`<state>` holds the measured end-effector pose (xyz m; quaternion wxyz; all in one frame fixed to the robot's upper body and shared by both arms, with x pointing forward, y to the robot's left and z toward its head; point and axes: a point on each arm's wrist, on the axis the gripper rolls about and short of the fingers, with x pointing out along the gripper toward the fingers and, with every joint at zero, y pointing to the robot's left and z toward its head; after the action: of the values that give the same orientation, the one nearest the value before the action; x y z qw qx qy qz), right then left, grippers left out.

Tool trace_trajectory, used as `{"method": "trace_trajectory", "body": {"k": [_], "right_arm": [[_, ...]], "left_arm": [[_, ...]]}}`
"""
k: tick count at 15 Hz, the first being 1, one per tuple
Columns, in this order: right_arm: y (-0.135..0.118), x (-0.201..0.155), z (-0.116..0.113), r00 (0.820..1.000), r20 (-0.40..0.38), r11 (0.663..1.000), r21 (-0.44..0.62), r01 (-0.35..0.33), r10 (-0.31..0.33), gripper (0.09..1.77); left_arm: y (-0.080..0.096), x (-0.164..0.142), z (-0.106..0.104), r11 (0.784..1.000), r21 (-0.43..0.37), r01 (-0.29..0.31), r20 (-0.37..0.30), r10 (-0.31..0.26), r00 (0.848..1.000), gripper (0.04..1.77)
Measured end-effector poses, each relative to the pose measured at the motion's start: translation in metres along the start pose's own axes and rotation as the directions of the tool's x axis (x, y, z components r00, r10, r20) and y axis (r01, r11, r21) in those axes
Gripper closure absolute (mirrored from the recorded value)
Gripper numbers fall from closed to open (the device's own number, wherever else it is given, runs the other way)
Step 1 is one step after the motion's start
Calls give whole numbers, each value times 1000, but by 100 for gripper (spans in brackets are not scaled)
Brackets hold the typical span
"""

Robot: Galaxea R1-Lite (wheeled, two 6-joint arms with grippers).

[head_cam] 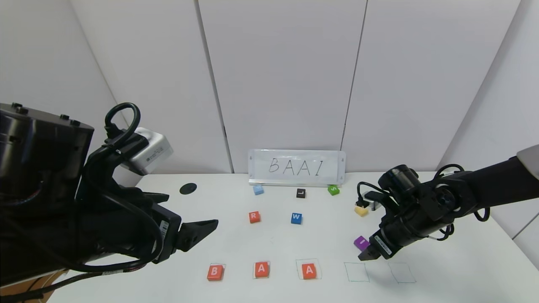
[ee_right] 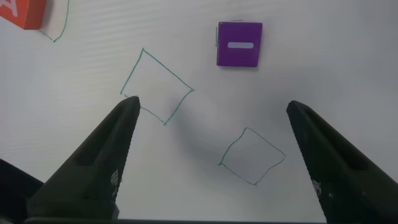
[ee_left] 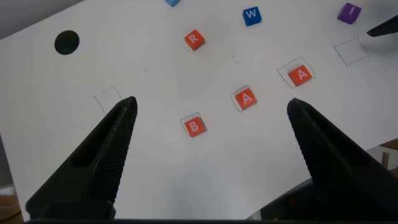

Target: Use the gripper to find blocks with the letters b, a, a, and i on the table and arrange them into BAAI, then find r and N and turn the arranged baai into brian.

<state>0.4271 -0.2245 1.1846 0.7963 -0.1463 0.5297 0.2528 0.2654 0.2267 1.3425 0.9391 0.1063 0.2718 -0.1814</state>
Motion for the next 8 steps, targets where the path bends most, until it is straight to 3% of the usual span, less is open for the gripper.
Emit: {"method": "trace_trajectory", "body": {"k": [8], "right_arm": [[3, 18, 11, 1000, -15, 998, -54, 16, -17, 16]], "left_arm": [[0, 8, -1, 1000, 0, -6, -20, 6, 1000, 9]]}}
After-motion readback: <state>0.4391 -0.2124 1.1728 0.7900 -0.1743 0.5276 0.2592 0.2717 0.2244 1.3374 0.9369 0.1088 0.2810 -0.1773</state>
